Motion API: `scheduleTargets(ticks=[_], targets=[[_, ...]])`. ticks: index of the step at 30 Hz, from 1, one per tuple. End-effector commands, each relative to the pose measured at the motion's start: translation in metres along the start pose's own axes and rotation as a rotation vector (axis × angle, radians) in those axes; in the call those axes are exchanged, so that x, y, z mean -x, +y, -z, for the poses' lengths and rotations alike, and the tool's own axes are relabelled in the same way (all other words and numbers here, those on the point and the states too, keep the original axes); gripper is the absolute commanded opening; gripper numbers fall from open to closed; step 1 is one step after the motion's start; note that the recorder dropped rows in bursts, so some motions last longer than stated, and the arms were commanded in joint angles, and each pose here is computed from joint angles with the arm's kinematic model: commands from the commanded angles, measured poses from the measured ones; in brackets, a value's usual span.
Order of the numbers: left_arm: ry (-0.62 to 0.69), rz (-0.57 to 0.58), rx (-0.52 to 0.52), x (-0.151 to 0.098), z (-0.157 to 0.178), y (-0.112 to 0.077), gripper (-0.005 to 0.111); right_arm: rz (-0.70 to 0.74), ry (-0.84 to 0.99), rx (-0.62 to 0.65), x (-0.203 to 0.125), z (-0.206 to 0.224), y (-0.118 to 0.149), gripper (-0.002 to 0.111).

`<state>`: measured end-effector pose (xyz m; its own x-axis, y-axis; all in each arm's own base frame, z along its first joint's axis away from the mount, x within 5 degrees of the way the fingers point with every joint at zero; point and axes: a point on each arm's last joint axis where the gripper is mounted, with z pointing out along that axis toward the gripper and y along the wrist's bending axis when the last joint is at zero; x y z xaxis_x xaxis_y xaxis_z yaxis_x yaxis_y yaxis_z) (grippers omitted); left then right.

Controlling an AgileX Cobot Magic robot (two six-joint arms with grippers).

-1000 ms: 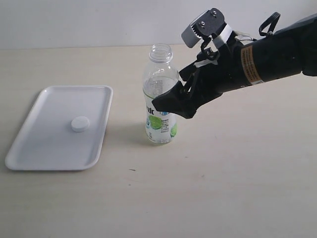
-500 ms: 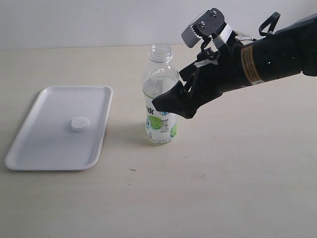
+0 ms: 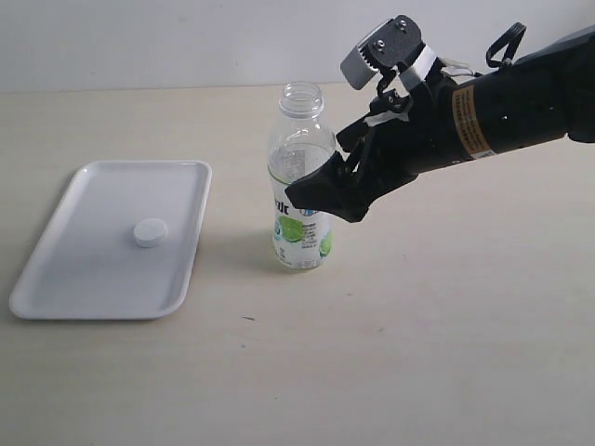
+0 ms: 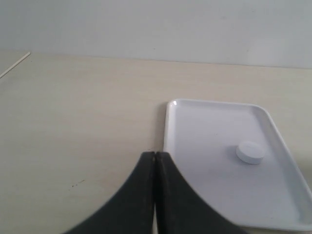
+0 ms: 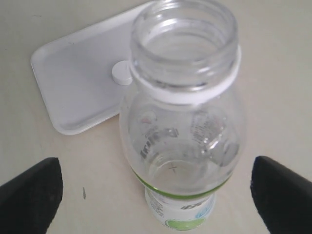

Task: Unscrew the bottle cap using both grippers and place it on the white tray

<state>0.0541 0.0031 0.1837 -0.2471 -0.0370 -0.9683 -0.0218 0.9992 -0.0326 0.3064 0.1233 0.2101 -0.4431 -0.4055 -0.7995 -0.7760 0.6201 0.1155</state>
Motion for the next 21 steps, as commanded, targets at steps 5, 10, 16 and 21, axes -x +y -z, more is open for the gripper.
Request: scheduleTargets(ticks=[5, 10, 16, 21], targets=[[-0.007, -0.005, 0.002, 0.000, 0.000, 0.000, 0.000, 0.019, -0.007, -0.029, 0.002, 0.003, -0.002, 0.099], [-0.007, -0.005, 0.002, 0.000, 0.000, 0.000, 0.000, -0.110, 0.013, -0.282, -0.001, 0.007, -0.025, 0.099], [-0.007, -0.005, 0.002, 0.000, 0.000, 0.000, 0.000, -0.168, 0.001, -0.376, -0.001, 0.013, -0.031, 0.099], [-0.007, -0.005, 0.002, 0.000, 0.000, 0.000, 0.000, -0.148, -0.043, -0.347, 0.010, 0.024, -0.023, 0.099]])
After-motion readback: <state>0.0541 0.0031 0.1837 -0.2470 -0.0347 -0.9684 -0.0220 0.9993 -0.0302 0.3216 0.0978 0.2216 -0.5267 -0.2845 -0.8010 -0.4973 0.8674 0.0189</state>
